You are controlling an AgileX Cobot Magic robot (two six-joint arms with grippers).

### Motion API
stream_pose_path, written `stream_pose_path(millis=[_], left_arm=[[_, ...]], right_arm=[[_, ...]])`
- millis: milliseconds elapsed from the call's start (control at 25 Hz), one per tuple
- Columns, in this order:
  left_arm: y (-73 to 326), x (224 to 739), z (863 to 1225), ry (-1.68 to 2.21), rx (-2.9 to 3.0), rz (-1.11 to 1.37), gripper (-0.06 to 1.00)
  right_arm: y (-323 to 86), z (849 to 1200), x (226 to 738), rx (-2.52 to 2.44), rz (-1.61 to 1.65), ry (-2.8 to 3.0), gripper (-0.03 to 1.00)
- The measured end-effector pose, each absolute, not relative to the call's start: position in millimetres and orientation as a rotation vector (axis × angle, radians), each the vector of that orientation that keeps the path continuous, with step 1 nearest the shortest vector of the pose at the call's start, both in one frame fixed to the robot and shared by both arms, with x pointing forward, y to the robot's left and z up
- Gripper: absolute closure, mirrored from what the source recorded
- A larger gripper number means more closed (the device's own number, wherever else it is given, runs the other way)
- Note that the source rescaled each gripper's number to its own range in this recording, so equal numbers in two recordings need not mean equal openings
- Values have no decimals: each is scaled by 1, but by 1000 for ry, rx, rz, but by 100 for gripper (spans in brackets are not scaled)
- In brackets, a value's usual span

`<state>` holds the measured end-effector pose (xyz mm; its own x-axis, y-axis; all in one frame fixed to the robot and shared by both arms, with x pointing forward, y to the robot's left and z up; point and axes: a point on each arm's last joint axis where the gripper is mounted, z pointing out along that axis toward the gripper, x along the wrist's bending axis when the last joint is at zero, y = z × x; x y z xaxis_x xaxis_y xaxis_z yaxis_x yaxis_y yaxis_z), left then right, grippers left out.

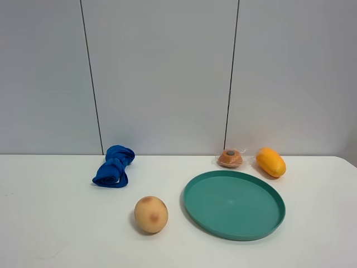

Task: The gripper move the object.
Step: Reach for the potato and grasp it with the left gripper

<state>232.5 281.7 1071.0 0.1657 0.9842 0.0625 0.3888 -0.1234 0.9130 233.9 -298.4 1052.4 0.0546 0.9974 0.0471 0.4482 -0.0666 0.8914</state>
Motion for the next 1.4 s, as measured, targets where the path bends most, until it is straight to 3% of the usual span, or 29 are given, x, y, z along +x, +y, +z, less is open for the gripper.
stream_pose_path(millis=[320, 520, 680, 960, 1120, 1400], left_arm=[[281, 274, 1164, 1317, 1607, 879, -6], [278, 328, 1191, 1373, 1651, 684, -6], [281, 378, 1186, 1450, 1708, 560, -6], [276, 466, 1141, 1535, 1897, 373, -6], [246, 507, 1133, 1439, 2008, 357, -6], [161, 555, 1108, 1161, 2264, 369, -6]], right_arm=[[-298, 1052, 234, 1611, 963, 1482, -3], [-298, 1052, 234, 1611, 963, 1482, -3], [-298, 1052, 234, 1611, 963, 1482, -3], [-298, 1052, 234, 1611, 963, 1482, -3], [-298, 1052, 234, 1611, 963, 1482, -3], [-298, 1052, 234, 1611, 963, 1482, -3]])
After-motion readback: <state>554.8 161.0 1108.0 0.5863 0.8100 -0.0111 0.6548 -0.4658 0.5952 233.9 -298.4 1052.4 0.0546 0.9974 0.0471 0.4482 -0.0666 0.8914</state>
